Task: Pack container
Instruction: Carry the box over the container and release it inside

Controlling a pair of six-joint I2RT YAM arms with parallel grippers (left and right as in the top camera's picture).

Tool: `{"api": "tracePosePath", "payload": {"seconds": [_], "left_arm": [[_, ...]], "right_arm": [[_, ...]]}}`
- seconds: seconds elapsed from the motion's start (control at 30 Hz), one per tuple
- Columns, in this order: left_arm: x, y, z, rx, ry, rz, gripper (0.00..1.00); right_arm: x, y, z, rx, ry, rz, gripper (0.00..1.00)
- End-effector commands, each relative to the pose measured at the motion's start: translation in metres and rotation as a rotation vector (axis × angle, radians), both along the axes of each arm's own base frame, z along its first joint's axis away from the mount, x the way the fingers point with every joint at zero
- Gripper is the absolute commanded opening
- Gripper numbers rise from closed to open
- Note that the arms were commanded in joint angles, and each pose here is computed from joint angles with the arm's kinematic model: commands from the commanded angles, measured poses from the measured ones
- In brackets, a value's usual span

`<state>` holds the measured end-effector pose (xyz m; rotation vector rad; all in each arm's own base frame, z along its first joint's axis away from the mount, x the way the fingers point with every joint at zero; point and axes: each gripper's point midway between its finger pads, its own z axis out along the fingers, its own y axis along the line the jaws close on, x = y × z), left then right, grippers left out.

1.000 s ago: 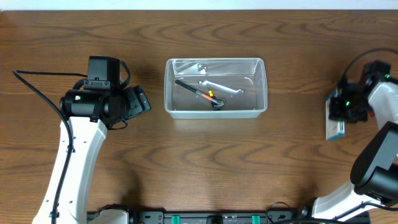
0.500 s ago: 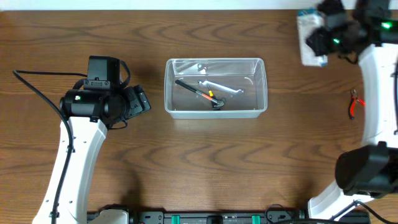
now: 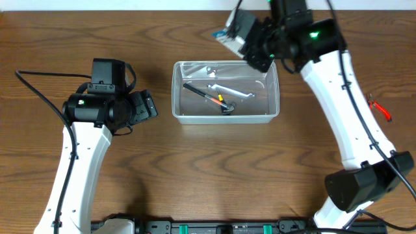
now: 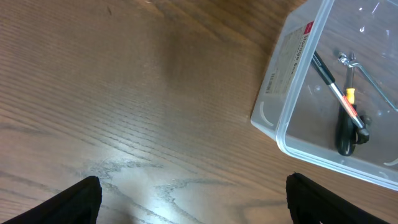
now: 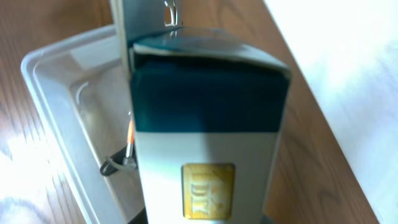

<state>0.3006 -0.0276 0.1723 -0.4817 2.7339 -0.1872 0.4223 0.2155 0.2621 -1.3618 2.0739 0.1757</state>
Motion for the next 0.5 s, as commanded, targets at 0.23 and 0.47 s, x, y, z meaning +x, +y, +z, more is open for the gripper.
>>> {"api": "tracePosePath", "payload": {"seconds": [0.23,0.47], "left_arm": [[0.002,0.001,-0.002,0.021,-0.004,-0.020,0.87],[0.002,0.001,-0.002,0.021,-0.004,-0.020,0.87]], "right_arm": [[0.000,0.010,-0.096,-0.184,0.189,0.078,0.01],[-0.010,0.006,-0.164,-0.259,0.376,0.088,0.01]]}}
